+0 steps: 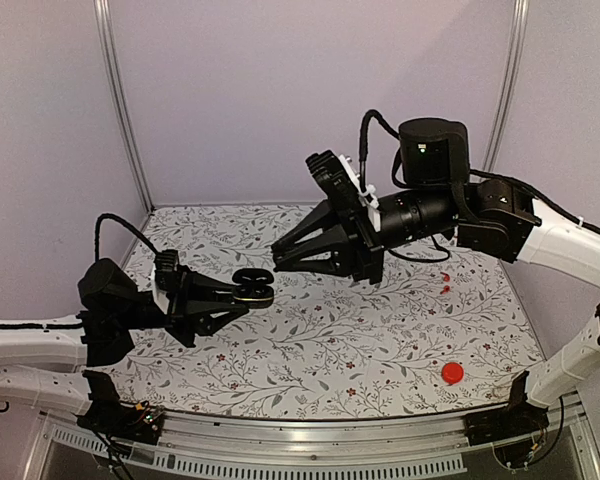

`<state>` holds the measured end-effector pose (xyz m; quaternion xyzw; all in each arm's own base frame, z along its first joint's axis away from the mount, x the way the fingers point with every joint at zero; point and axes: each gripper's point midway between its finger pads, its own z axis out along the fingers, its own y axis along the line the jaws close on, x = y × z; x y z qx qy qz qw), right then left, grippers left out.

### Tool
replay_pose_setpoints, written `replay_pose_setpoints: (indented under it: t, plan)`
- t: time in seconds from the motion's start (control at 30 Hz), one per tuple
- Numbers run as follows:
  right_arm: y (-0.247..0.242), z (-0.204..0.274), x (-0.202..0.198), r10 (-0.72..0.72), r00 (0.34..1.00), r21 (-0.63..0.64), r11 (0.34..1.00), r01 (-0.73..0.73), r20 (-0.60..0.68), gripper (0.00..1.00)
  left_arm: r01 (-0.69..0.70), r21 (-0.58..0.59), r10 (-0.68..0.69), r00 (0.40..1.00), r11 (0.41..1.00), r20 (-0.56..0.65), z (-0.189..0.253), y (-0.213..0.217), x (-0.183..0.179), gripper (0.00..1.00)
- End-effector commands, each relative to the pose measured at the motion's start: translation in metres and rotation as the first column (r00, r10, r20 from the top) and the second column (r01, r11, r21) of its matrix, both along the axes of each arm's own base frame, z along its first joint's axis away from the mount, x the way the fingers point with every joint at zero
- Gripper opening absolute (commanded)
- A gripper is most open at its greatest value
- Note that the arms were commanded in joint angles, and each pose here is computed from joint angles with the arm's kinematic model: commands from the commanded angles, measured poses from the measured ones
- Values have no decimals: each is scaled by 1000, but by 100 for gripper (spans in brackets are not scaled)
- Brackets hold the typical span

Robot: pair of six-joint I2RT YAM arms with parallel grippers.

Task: Insert the wireless bluetooth earbuds into the charging case
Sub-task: Insert the right earbud into the right side groove of the charging case.

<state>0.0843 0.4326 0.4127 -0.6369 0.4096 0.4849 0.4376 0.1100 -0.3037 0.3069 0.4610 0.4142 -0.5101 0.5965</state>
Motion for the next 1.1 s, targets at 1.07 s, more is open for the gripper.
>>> replay_pose_setpoints:
  t: [1.07]
  plan:
    - [17, -67, 6, -78, 996, -287, 954, 89, 49, 5, 86, 59, -87, 996, 995, 6, -3, -13, -4, 17]
